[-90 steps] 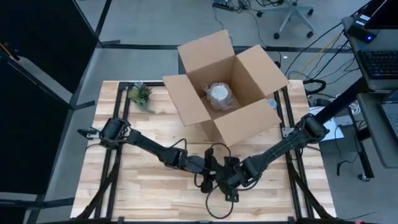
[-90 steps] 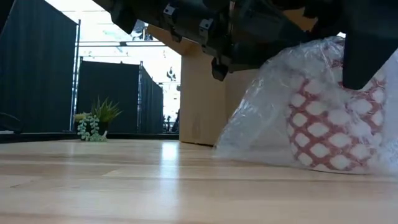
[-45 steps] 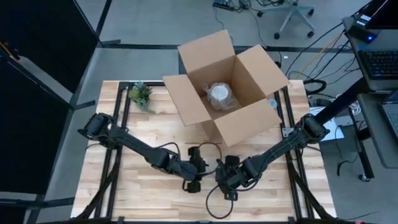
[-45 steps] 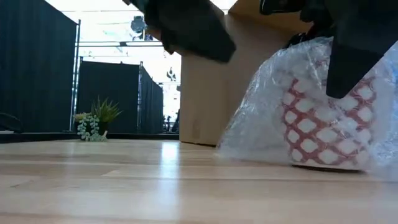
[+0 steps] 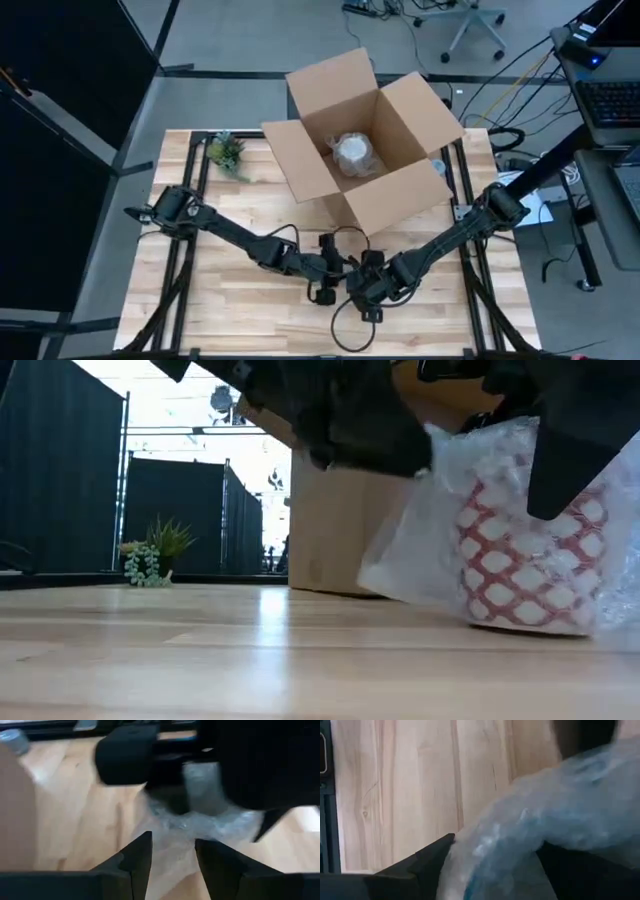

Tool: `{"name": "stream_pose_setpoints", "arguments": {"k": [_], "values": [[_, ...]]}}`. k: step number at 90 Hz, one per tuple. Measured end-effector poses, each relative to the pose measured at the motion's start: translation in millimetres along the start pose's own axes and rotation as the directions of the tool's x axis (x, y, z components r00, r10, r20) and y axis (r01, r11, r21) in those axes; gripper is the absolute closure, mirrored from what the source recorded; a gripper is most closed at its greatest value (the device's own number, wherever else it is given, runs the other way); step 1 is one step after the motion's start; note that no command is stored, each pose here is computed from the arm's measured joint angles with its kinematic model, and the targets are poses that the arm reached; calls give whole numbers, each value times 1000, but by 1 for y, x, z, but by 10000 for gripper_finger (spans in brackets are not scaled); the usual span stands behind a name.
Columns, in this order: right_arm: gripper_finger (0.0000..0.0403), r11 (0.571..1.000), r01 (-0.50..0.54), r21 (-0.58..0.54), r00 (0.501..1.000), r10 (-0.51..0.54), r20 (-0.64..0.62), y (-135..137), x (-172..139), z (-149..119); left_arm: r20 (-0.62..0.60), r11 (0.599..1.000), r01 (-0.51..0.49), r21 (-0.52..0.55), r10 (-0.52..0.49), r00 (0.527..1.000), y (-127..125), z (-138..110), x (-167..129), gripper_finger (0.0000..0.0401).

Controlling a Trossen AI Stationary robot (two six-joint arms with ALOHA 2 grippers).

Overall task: Wrap mug
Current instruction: Wrap the red mug with the bubble wrap

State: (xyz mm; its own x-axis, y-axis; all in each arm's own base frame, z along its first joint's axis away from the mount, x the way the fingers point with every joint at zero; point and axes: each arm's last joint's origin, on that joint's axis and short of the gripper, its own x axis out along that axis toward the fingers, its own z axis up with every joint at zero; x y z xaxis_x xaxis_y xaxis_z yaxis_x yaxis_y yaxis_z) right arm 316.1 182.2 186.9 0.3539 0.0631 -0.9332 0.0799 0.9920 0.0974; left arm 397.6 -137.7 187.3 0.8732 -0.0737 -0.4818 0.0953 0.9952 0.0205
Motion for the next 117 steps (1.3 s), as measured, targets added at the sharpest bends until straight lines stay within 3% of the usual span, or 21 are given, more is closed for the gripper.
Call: {"name": "stream_pose_setpoints", "arguments": {"k": [28,54,86,117], "values": [[135,1000,-5,-14,1000,5,3,0,1,0,71,998,54,-30,-52,996,-1,5,3,260],[135,1000,-19,-19,999,18,-39,1,-3,0,32,997,44,-64,-42,999,-1,-14,23,260],[135,997,41,-62,987,-50,-152,5,-48,11,8,998,36,-54,-35,999,2,-16,24,260],[135,991,4,-131,1000,-8,-30,22,-69,24,-2,998,34,-52,-34,999,2,-18,24,260]]}}
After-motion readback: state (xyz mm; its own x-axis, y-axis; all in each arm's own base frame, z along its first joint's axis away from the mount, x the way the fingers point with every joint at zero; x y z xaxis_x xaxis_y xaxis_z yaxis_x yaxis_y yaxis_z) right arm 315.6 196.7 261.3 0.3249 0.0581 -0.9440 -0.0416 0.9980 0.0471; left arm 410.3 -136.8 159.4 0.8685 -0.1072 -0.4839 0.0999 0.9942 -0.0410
